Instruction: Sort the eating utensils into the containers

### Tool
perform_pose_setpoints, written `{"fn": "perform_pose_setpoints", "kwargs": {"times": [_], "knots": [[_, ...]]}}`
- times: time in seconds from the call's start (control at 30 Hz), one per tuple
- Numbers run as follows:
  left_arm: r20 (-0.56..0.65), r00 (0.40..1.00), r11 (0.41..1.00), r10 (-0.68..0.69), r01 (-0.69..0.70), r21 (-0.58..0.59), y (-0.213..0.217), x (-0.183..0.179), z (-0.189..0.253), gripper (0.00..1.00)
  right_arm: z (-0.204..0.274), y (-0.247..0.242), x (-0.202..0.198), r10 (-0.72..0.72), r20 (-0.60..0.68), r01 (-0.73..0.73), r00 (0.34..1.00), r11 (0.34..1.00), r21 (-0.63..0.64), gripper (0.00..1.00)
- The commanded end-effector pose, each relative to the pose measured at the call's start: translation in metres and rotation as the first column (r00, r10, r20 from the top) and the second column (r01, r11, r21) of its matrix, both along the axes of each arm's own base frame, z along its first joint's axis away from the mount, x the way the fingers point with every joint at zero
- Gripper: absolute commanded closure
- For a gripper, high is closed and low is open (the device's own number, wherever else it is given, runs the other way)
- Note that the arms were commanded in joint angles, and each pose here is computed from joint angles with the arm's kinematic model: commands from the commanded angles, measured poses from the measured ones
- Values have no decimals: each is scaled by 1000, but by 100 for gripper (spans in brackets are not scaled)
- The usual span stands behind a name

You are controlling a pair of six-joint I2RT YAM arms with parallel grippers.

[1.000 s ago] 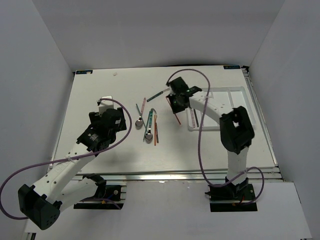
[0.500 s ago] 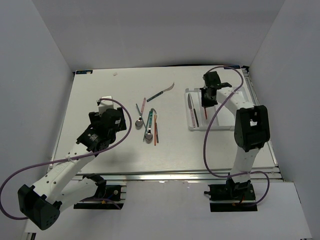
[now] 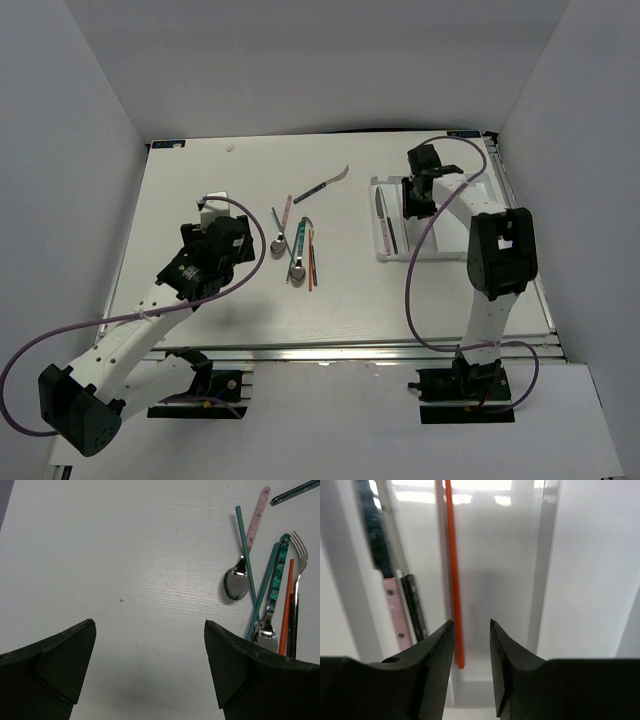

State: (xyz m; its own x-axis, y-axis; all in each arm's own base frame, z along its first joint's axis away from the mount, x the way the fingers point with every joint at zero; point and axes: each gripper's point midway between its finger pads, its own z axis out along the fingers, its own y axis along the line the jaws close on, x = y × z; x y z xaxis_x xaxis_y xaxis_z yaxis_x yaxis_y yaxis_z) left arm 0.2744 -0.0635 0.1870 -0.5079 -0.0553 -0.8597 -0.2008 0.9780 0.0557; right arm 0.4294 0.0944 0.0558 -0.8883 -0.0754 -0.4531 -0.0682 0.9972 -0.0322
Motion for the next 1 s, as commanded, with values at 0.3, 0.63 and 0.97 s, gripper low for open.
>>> {"fn": "perform_pose_setpoints", "kwargs": {"times": [0.3, 0.63, 0.97], "knots": [[-7, 1000, 1000, 7, -7, 11, 2, -1, -3, 2, 92, 189, -65, 157, 299, -218, 941, 959, 181, 40], [16, 1000, 1000, 22, -22, 1, 6, -4, 4, 2, 51, 287, -99, 211, 248, -275, 945, 925, 263, 58], [32, 999, 1000, 19, -18, -14, 7, -6, 8, 2, 9, 304, -102, 253, 169, -287, 953, 930, 228, 65]]}}
